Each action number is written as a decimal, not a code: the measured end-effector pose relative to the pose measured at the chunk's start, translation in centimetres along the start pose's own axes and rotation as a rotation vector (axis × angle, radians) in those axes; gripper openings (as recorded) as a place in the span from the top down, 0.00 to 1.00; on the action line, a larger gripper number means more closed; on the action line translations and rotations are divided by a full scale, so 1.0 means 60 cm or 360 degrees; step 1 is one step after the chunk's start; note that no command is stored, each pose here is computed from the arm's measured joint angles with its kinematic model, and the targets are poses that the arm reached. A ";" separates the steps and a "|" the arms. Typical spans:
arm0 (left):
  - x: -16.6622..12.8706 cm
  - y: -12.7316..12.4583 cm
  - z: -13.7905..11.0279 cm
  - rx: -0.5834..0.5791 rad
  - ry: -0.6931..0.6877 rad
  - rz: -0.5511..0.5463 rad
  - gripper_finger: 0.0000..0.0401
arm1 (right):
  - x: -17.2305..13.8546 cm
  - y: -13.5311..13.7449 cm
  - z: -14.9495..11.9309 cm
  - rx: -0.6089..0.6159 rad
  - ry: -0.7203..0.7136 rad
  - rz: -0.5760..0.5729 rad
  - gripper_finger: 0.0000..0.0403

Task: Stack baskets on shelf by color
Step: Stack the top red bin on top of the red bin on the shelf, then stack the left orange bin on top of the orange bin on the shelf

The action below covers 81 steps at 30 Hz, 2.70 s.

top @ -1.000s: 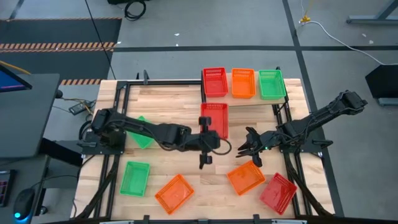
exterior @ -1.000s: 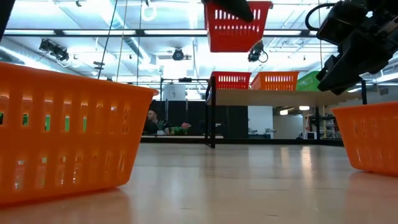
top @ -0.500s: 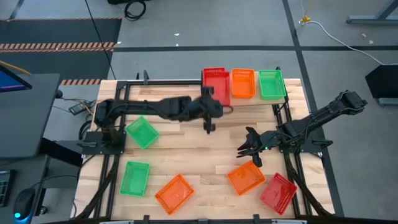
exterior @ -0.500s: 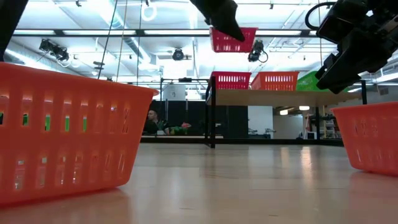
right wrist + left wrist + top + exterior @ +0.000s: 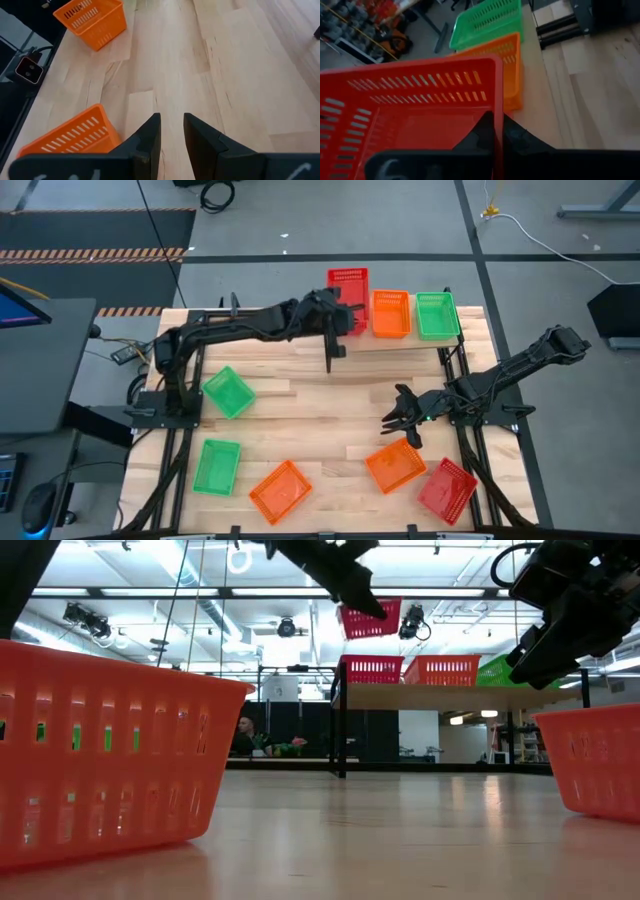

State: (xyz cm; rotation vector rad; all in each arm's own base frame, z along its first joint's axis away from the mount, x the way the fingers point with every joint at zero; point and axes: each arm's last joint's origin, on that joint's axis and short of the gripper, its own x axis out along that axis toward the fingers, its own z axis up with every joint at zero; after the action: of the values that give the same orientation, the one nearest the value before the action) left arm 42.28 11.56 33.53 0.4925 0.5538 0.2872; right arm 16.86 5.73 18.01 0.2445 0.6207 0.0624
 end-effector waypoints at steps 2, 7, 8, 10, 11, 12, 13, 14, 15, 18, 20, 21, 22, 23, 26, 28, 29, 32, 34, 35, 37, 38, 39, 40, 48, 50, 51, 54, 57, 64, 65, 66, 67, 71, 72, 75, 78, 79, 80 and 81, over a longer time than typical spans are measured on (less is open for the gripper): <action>0.003 0.004 -0.006 -0.0005 0.0018 -0.0007 0.98 | 0.000 0.000 0.000 -0.0008 0.0004 0.0007 0.78; 0.008 0.002 -0.010 -0.0015 0.0035 -0.0019 0.98 | 0.000 0.001 -0.001 -0.0009 0.0018 0.0032 0.78; 0.009 0.000 -0.012 -0.0031 0.0047 -0.0029 0.98 | 0.000 0.001 -0.001 -0.0009 0.0019 0.0033 0.78; 0.018 -0.005 -0.014 -0.0036 0.0047 -0.0034 0.98 | 0.000 0.001 -0.001 -0.0007 0.0022 0.0034 0.78; 0.021 -0.008 -0.017 -0.0032 0.0066 -0.0046 0.98 | 0.000 0.001 -0.001 -0.0007 0.0025 0.0037 0.78; 0.024 -0.011 -0.022 -0.0026 0.0101 -0.0066 0.98 | 0.000 0.001 -0.001 -0.0006 0.0028 0.0040 0.78; 0.029 -0.014 -0.025 -0.0021 0.0113 -0.0070 0.98 | 0.000 0.001 -0.002 -0.0006 0.0031 0.0039 0.78; 0.033 -0.015 -0.025 -0.0018 0.0104 -0.0064 0.98 | 0.000 0.001 -0.002 -0.0007 0.0034 0.0039 0.78; 0.034 -0.015 -0.027 -0.0018 0.0115 -0.0068 0.98 | 0.000 0.002 -0.003 -0.0008 0.0037 0.0041 0.78; 0.033 -0.013 -0.025 -0.0023 0.0102 -0.0056 0.98 | -0.001 0.004 -0.005 -0.0012 0.0051 0.0051 0.78; 0.033 -0.012 -0.026 -0.0024 0.0103 -0.0055 0.98 | -0.001 0.006 -0.005 -0.0017 0.0053 0.0061 0.78; 0.033 -0.012 -0.026 -0.0024 0.0105 -0.0055 0.98 | -0.001 0.007 -0.006 -0.0019 0.0054 0.0064 0.78; 0.033 -0.012 -0.026 -0.0024 0.0107 -0.0056 0.98 | -0.001 0.007 -0.006 -0.0022 0.0055 0.0066 0.78; 0.033 -0.012 -0.026 -0.0024 0.0108 -0.0054 0.98 | -0.001 0.008 -0.006 -0.0021 0.0055 0.0067 0.78; 0.033 -0.012 -0.026 -0.0029 0.0109 -0.0054 0.98 | -0.001 0.008 -0.006 -0.0019 0.0054 0.0068 0.78; 0.033 -0.012 -0.027 -0.0047 0.0111 -0.0055 0.98 | -0.001 0.008 -0.006 -0.0018 0.0055 0.0067 0.78; 0.033 -0.012 -0.027 -0.0055 0.0111 -0.0055 0.97 | -0.001 0.008 -0.006 -0.0018 0.0054 0.0068 0.78; 0.033 -0.012 -0.027 -0.0058 0.0112 -0.0055 0.94 | -0.001 0.008 -0.006 -0.0013 0.0053 0.0068 0.78; 0.033 -0.012 -0.027 -0.0056 0.0113 -0.0054 0.92 | -0.001 0.008 -0.006 -0.0013 0.0054 0.0068 0.78; 0.033 -0.010 -0.028 -0.0048 0.0115 -0.0052 0.90 | -0.001 0.008 -0.006 -0.0013 0.0053 0.0068 0.78; 0.033 -0.009 -0.029 -0.0024 0.0119 -0.0052 0.87 | -0.001 0.008 -0.006 -0.0007 0.0054 0.0068 0.78; 0.034 -0.008 -0.030 -0.0026 0.0121 -0.0049 0.85 | -0.001 0.008 -0.006 -0.0007 0.0053 0.0068 0.78; 0.034 -0.006 -0.031 -0.0029 0.0123 -0.0047 0.83 | -0.001 0.008 -0.006 -0.0007 0.0054 0.0069 0.78; 0.034 -0.005 -0.031 -0.0036 0.0125 -0.0045 0.82 | -0.001 0.009 -0.006 -0.0010 0.0055 0.0072 0.78; 0.034 -0.005 -0.031 -0.0040 0.0120 -0.0042 0.73 | -0.002 0.013 -0.008 -0.0023 0.0061 0.0090 0.78; 0.034 -0.005 -0.030 -0.0040 0.0120 -0.0043 0.72 | -0.002 0.013 -0.008 -0.0023 0.0061 0.0090 0.78; 0.034 -0.005 -0.030 -0.0041 0.0119 -0.0043 0.72 | -0.002 0.013 -0.008 -0.0023 0.0061 0.0091 0.78; 0.034 -0.006 -0.030 -0.0057 0.0119 -0.0042 0.71 | -0.002 0.012 -0.008 -0.0023 0.0061 0.0090 0.78; 0.033 -0.010 -0.028 -0.0111 0.0114 -0.0047 0.72 | -0.002 0.012 -0.008 -0.0023 0.0061 0.0090 0.78; 0.010 -0.049 -0.002 -0.0234 0.0116 -0.0145 0.71 | -0.002 0.012 -0.009 0.0033 0.0069 0.0089 0.78; 0.006 -0.061 -0.001 -0.0240 0.0149 -0.0181 0.71 | -0.002 0.013 -0.010 0.0048 0.0076 0.0088 0.78; 0.003 -0.074 -0.001 -0.0231 0.0195 -0.0225 0.71 | -0.002 0.014 -0.011 0.0055 0.0083 0.0091 0.78; -0.002 -0.088 -0.001 -0.0229 0.0249 -0.0270 0.71 | -0.003 0.015 -0.011 0.0063 0.0087 0.0098 0.78; -0.021 -0.139 -0.002 -0.0247 0.0438 -0.0420 0.71 | -0.004 0.020 -0.014 0.0074 0.0096 0.0116 0.78; -0.025 -0.152 -0.002 -0.0256 0.0479 -0.0450 0.71 | -0.004 0.021 -0.014 0.0084 0.0095 0.0114 0.78; -0.040 -0.187 0.000 -0.0275 0.0583 -0.0521 0.71 | -0.005 0.023 -0.014 0.0103 0.0070 0.0093 0.78; -0.054 -0.219 0.013 -0.0305 0.0574 -0.0566 0.73 | -0.005 0.024 -0.013 0.0122 0.0052 0.0082 0.78; -0.060 -0.230 0.018 -0.0306 0.0568 -0.0583 0.74 | -0.005 0.024 -0.012 0.0128 0.0042 0.0075 0.78; -0.065 -0.240 0.022 -0.0310 0.0562 -0.0600 0.75 | -0.005 0.024 -0.012 0.0132 0.0038 0.0073 0.78; -0.071 -0.251 0.026 -0.0317 0.0558 -0.0615 0.76 | -0.005 0.024 -0.012 0.0139 0.0035 0.0073 0.78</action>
State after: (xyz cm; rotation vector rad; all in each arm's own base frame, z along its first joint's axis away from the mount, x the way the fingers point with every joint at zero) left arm 41.63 -3.36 28.72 0.1334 0.9358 0.0554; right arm 16.23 7.22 17.96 0.3428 0.6404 0.0820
